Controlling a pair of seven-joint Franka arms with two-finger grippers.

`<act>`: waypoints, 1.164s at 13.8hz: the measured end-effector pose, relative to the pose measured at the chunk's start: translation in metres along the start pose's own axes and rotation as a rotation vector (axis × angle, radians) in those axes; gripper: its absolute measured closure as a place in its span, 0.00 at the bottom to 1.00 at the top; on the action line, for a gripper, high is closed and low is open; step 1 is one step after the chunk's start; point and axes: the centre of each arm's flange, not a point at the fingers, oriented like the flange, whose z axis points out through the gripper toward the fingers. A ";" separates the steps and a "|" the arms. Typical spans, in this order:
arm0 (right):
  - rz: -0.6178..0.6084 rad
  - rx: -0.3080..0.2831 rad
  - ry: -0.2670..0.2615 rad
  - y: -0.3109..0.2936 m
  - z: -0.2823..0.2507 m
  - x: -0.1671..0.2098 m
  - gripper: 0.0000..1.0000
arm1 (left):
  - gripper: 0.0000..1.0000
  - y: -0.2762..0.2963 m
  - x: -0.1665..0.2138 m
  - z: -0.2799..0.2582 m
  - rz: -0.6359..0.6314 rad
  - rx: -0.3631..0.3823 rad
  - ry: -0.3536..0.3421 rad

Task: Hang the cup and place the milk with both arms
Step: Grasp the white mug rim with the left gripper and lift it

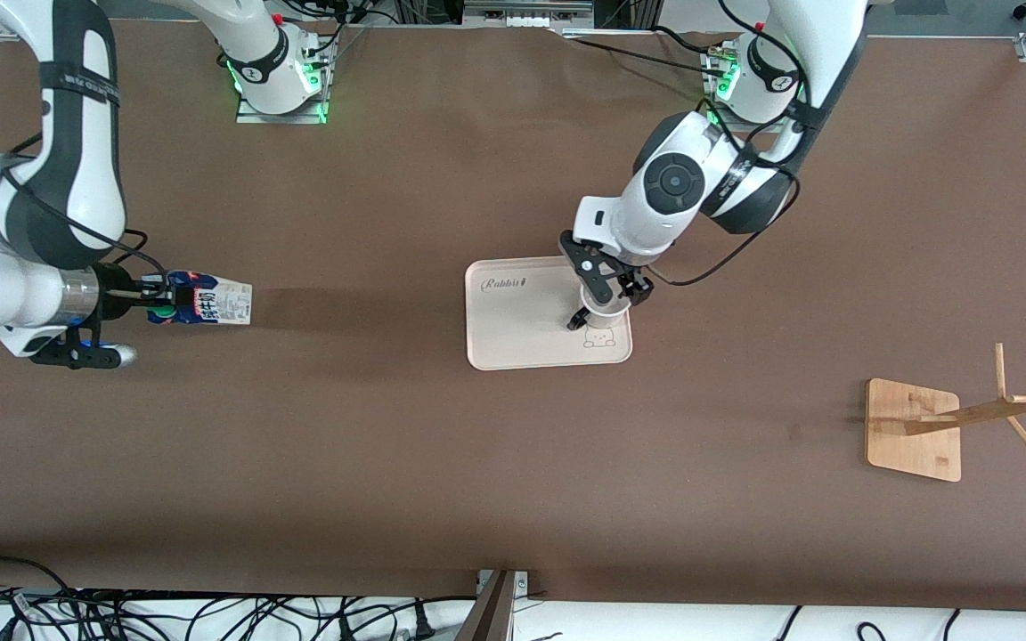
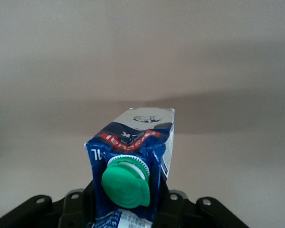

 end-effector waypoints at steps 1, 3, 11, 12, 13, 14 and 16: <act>-0.013 -0.003 0.013 0.003 0.008 0.002 0.54 | 0.00 0.004 -0.001 0.007 0.006 -0.001 -0.002; -0.036 -0.008 0.035 0.011 0.022 0.005 0.54 | 0.00 0.008 -0.004 0.018 0.016 0.000 -0.003; -0.047 -0.016 0.077 0.013 0.056 0.010 0.49 | 0.52 0.008 -0.007 0.044 0.080 0.045 -0.013; -0.046 -0.016 0.077 0.014 0.055 0.010 0.40 | 0.61 0.008 -0.007 0.044 0.079 0.046 -0.013; -0.045 -0.015 0.078 0.015 0.055 0.009 0.31 | 0.73 0.007 -0.007 0.043 0.077 0.046 -0.013; -0.042 -0.014 0.079 0.016 0.054 0.009 0.20 | 0.82 0.006 -0.008 0.042 0.074 0.048 -0.013; -0.042 -0.007 0.077 0.017 0.047 0.007 0.01 | 0.93 0.002 -0.006 0.028 0.065 0.061 -0.001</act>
